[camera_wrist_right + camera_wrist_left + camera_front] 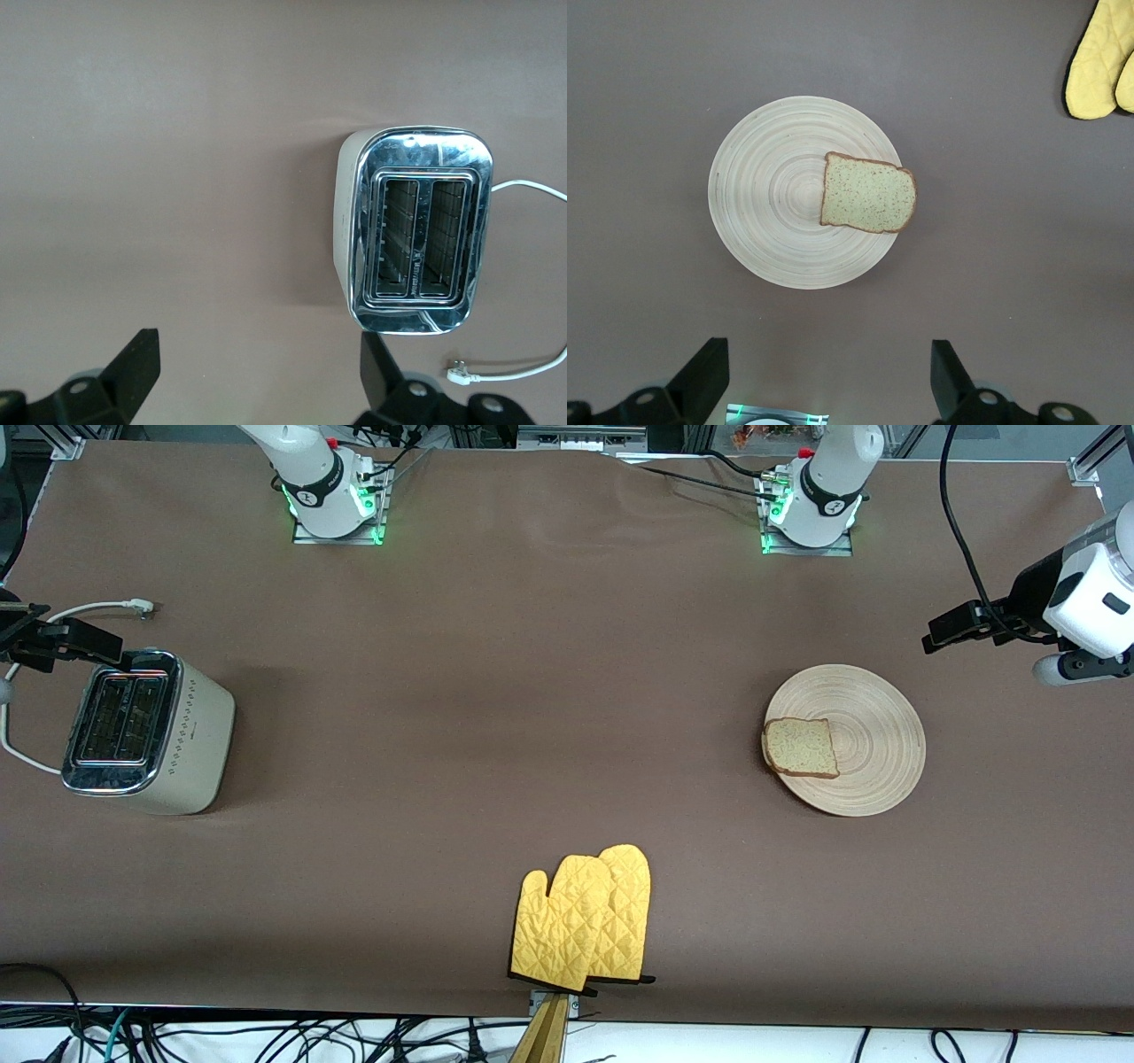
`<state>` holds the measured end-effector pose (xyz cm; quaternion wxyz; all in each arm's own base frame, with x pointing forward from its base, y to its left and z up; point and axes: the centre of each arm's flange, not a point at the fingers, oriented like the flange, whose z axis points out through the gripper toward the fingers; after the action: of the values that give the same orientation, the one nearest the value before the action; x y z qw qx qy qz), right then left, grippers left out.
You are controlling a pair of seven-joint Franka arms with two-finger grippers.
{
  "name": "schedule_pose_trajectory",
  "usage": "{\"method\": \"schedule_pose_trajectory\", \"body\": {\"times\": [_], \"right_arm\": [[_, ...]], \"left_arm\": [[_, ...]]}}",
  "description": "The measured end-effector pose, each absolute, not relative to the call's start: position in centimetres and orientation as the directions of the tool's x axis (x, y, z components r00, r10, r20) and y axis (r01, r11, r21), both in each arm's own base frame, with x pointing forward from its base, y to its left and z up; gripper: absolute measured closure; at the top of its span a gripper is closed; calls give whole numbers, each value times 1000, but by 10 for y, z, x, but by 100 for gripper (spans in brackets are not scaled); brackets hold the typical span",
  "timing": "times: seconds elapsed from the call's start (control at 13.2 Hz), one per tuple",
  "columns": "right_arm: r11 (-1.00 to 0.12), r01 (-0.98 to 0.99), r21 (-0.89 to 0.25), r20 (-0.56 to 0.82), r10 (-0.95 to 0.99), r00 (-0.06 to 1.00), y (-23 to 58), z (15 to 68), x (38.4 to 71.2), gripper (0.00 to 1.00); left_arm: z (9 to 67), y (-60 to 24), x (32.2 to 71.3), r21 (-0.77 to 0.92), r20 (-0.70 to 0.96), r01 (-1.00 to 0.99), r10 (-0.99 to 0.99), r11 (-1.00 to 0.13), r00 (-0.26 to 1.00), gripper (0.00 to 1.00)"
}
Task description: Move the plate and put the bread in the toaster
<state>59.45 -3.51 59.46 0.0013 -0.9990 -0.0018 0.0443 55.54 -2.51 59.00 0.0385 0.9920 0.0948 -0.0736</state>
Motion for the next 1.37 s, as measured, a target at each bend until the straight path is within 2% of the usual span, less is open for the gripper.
{"method": "schedule_pose_trajectory", "body": {"times": [0.83, 1.37], "right_arm": [[-1000, 3, -3, -90, 4, 996, -35, 594, 595, 0], [-1000, 3, -3, -90, 3, 996, -35, 593, 595, 0]], "left_arm": [[586, -24, 558, 62, -160, 196, 184, -979, 970, 0], [584, -24, 558, 72, -158, 128, 115, -989, 981, 0]]}}
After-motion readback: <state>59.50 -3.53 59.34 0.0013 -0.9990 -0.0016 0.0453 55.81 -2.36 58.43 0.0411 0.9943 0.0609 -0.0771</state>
